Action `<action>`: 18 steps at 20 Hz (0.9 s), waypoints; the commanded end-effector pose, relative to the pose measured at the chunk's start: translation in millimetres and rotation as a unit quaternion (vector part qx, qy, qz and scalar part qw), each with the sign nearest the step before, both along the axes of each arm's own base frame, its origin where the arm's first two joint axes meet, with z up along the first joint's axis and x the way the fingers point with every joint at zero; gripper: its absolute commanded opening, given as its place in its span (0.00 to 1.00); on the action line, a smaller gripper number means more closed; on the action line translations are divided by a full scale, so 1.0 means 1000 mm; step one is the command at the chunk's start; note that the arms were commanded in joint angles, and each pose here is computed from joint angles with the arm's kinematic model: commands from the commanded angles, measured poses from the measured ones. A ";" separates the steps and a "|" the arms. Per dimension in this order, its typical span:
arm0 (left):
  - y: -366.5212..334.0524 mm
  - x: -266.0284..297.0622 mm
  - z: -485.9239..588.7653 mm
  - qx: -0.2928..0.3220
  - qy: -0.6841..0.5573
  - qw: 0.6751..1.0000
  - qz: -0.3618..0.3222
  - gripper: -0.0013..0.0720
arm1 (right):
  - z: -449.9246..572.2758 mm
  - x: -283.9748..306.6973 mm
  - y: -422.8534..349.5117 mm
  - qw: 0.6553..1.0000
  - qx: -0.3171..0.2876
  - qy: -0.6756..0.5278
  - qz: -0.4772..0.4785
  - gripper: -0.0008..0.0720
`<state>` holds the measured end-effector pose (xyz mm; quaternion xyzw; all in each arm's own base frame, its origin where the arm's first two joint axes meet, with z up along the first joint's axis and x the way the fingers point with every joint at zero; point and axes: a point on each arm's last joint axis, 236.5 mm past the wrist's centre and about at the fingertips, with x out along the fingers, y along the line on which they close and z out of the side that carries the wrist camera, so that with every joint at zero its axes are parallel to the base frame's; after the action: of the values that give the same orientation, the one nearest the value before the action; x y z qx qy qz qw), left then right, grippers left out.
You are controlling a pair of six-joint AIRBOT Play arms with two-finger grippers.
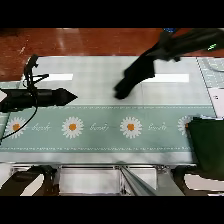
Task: Fold the shirts.
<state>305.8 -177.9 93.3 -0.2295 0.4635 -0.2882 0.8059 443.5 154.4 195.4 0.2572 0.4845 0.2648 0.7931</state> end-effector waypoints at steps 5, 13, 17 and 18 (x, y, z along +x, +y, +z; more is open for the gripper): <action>-0.022 -0.007 0.004 -0.005 -0.016 0.999 -0.034 0.05 | 0.052 -0.070 -0.166 0.987 -0.066 0.036 -0.143 0.04; -0.019 0.009 0.009 -0.006 -0.041 0.999 -0.006 0.05 | 0.031 -0.198 -0.297 0.901 -0.180 0.134 -0.372 0.04; -0.017 0.013 0.010 -0.006 -0.047 0.999 0.001 0.05 | -0.011 -0.300 -0.333 0.809 -0.260 0.239 -0.470 0.04; -0.016 0.017 0.011 -0.006 -0.053 0.999 0.008 0.05 | -0.024 -0.320 -0.333 0.789 -0.261 0.267 -0.489 0.04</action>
<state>315.8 -196.3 102.1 -0.2203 0.4289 -0.3042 0.8216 196.6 -161.5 200.3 0.3038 0.5107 -0.2613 0.7607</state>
